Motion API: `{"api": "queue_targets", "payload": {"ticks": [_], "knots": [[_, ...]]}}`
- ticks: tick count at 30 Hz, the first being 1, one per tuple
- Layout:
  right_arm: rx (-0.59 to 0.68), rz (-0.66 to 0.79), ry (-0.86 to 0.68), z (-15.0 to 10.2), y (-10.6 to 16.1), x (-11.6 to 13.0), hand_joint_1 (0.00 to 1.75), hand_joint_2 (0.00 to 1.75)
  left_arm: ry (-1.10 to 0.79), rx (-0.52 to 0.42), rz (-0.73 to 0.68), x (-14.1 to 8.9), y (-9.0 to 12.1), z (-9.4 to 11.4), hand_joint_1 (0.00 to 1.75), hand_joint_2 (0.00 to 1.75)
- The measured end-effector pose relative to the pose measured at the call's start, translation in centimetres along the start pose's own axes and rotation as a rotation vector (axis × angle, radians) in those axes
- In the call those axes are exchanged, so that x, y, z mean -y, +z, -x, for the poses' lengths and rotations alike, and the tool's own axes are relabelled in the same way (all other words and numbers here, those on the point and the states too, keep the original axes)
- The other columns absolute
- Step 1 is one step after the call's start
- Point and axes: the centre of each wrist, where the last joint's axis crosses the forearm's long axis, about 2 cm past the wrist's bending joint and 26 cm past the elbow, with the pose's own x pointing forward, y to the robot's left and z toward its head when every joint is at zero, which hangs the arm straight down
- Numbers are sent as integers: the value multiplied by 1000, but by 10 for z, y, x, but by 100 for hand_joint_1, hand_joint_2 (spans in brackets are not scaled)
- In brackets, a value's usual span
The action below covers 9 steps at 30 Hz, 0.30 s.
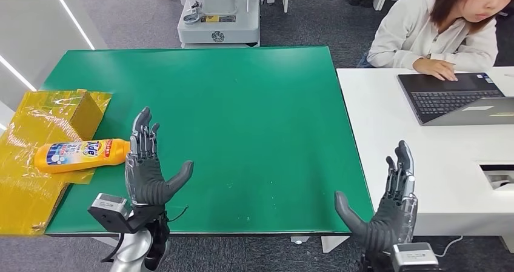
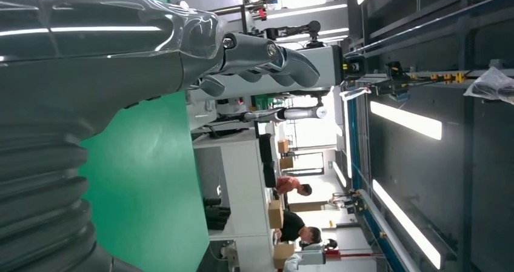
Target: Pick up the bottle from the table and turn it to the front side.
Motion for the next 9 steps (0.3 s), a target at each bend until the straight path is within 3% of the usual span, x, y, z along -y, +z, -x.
{"api": "queue_targets", "payload": {"ticks": [9], "knots": [[1, -26, -30, 1, -2, -3, 0, 175, -5, 4, -33, -3, 4, -1, 0, 175]]}}
